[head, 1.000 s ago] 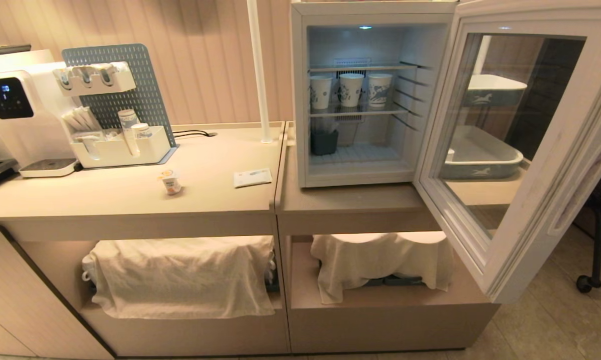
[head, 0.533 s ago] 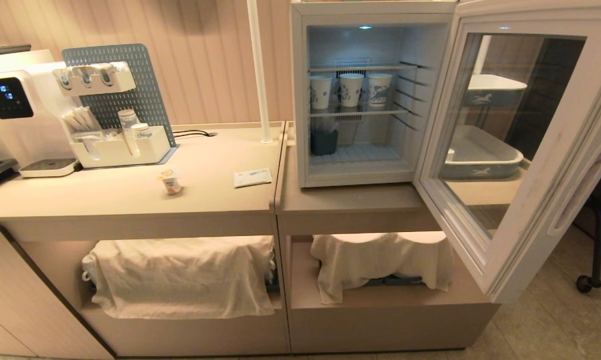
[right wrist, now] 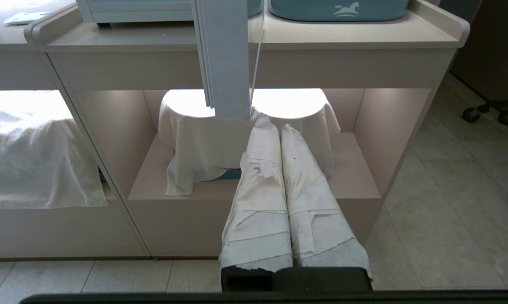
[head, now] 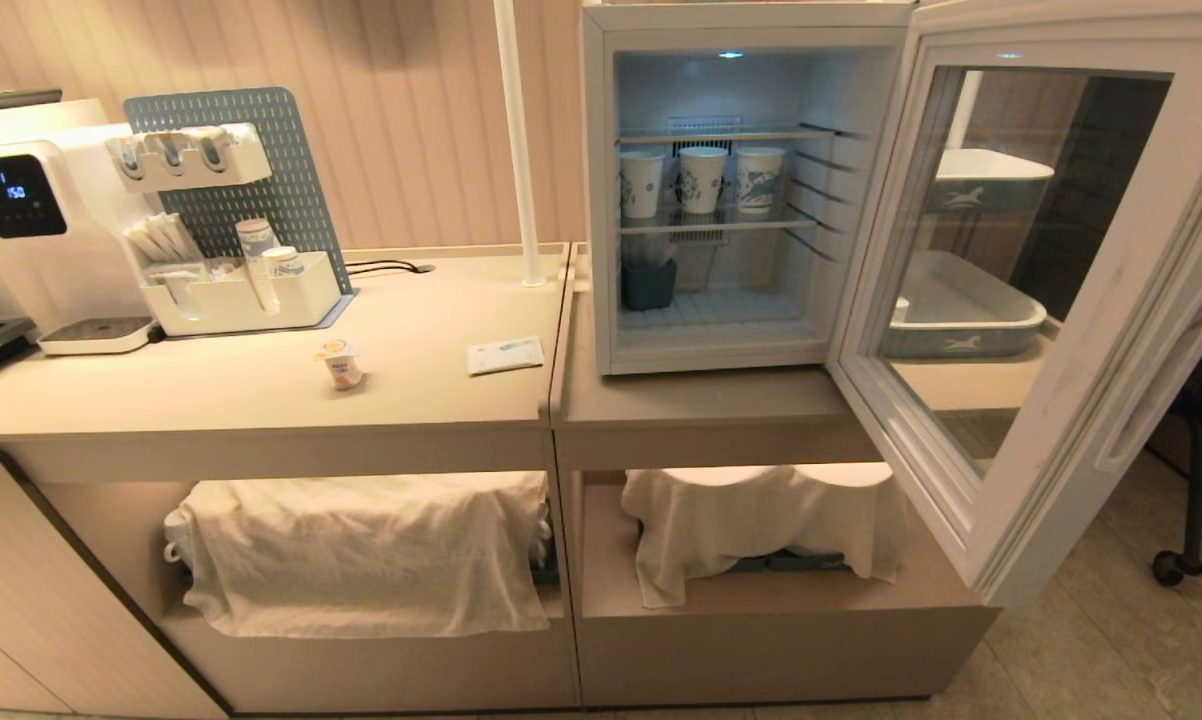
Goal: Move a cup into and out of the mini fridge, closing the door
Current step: Open the freezer door
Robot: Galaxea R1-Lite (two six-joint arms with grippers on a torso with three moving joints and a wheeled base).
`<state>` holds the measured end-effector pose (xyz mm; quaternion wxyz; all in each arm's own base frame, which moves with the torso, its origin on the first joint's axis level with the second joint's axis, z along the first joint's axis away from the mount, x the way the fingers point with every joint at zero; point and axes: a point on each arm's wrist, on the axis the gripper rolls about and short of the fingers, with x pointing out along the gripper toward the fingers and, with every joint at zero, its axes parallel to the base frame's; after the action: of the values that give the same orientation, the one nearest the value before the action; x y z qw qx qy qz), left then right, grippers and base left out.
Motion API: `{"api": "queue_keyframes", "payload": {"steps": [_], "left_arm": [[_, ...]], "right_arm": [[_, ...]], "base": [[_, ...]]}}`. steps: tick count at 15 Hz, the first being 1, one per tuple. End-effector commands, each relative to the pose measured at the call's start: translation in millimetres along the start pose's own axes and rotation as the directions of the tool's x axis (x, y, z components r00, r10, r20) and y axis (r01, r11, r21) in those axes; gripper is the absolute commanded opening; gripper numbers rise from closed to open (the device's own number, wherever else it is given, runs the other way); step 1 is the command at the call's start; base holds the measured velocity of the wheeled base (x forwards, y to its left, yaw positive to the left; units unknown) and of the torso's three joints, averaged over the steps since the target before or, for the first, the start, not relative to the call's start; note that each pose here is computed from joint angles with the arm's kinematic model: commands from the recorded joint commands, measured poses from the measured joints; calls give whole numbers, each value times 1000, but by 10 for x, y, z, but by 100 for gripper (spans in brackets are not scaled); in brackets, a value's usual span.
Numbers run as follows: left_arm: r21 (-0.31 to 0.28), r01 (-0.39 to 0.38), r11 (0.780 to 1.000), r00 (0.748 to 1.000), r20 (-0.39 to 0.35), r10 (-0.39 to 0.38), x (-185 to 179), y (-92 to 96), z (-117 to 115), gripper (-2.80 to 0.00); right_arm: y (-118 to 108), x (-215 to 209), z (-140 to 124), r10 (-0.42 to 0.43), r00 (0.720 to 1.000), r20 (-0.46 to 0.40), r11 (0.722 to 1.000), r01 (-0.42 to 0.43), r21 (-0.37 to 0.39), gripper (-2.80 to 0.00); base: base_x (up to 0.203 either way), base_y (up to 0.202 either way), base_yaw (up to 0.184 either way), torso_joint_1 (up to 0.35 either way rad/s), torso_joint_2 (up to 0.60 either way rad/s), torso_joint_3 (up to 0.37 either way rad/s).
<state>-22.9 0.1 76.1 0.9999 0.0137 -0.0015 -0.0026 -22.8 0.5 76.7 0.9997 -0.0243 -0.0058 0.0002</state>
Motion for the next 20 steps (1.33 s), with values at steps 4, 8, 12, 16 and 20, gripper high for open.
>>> {"api": "queue_keyframes", "payload": {"steps": [4,8,12,16,20], "left_arm": [[0,-1,1000,1000,0,1,0,0,0,-280],[0,1,1000,1000,0,-1,0,0,0,-280],[0,0,1000,1000,-1,0,1,0,-3,-280],[0,-1,1000,1000,0,1,0,0,0,-280],[0,1,1000,1000,0,-1,0,0,0,-280]], "right_arm": [[1,5,-27,-2,1000,-9,1000,2,6,-280],[1,4,-24,-2,1000,-7,1000,2,7,-280],[1,5,-27,-2,1000,-9,1000,2,7,-280],[1,5,-26,-2,1000,-8,1000,2,7,-280],[1,5,-27,-2,1000,-9,1000,2,7,-280]], "base": [[0,0,0,0,0,0],[0,0,0,0,0,0],[0,0,0,0,0,0],[0,0,0,0,0,0],[0,0,0,0,0,0]]}}
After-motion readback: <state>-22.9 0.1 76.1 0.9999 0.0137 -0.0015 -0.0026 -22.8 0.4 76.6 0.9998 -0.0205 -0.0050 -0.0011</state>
